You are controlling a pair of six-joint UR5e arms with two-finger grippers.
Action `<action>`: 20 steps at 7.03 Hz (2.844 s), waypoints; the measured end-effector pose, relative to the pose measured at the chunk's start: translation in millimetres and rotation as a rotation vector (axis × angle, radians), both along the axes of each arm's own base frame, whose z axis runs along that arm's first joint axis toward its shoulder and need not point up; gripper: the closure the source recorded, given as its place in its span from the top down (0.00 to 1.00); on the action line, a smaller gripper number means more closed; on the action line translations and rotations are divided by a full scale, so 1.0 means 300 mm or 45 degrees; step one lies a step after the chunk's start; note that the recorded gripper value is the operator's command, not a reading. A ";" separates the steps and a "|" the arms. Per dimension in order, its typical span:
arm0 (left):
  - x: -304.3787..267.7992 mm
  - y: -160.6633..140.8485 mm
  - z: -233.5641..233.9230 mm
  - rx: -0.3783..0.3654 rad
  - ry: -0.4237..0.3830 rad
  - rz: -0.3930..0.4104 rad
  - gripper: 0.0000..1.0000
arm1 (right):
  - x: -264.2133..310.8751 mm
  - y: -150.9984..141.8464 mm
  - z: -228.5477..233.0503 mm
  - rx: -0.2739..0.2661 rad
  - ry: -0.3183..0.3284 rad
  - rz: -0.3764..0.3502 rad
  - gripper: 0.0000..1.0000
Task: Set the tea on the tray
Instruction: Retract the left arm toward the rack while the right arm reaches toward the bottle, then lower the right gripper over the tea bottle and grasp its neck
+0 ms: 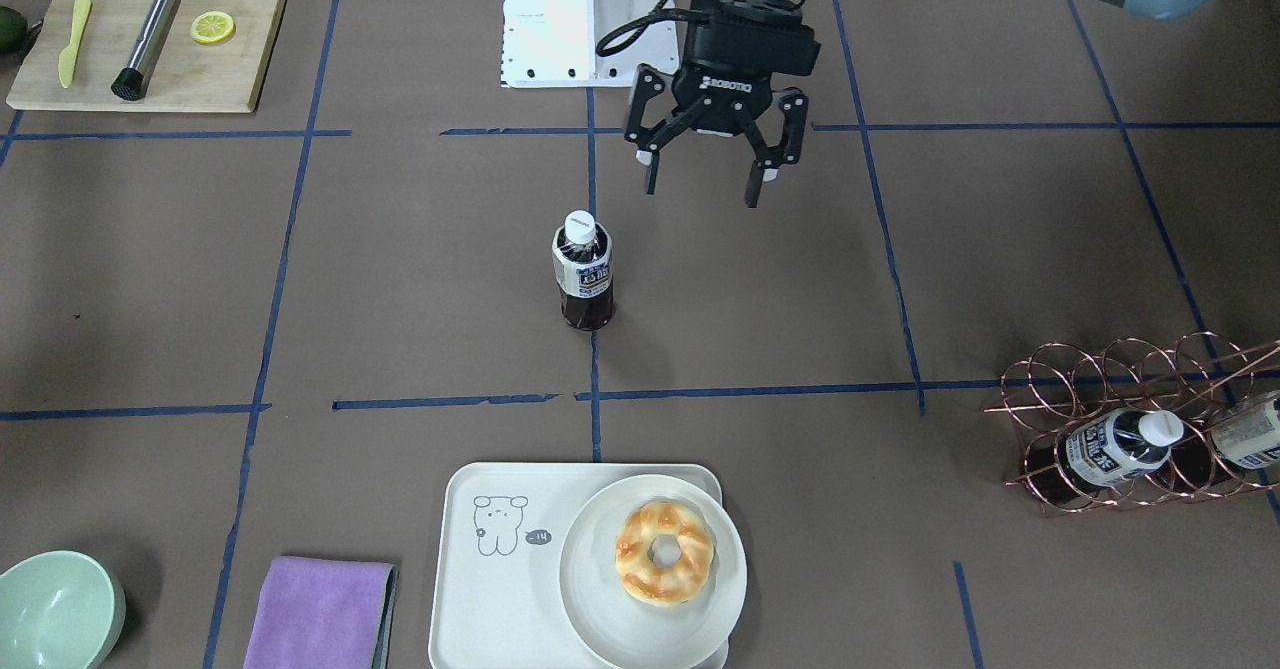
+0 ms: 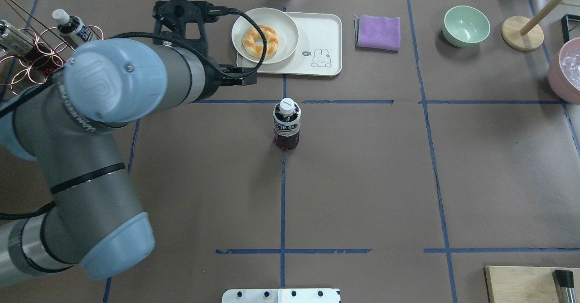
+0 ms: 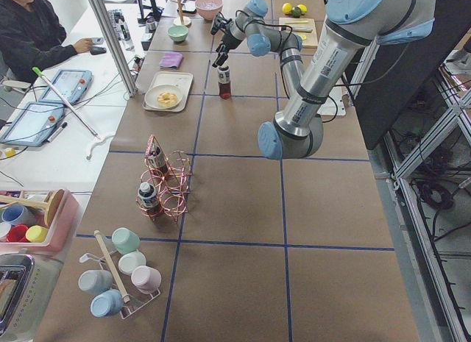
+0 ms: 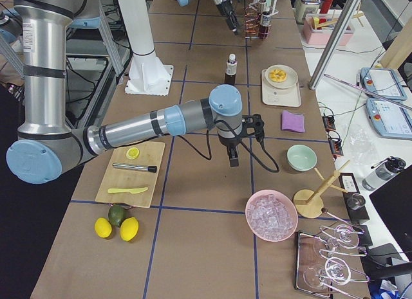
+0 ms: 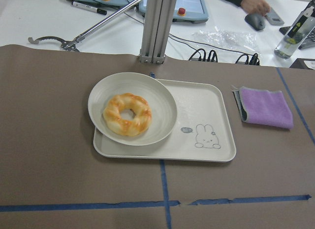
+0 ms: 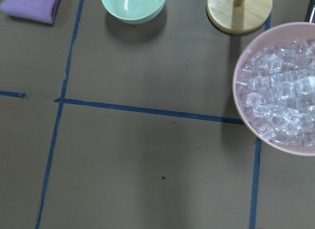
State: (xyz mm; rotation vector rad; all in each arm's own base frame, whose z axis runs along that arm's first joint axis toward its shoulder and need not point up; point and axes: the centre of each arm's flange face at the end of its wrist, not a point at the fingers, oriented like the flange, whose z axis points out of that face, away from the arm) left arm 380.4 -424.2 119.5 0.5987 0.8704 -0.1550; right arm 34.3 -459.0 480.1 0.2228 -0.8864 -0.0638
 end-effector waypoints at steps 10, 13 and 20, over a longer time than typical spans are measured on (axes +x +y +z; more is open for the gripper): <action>-0.738 0.108 0.822 -0.315 -0.465 0.407 1.00 | -1.066 -0.064 -1.223 -0.158 0.100 0.134 1.00; -0.988 0.093 1.017 -0.342 -0.481 0.536 1.00 | -1.422 -0.004 -1.395 -0.183 0.078 0.199 1.00; -1.093 0.026 1.199 -0.318 -0.425 0.586 1.00 | -1.804 -0.030 -1.372 -0.200 0.123 0.207 0.85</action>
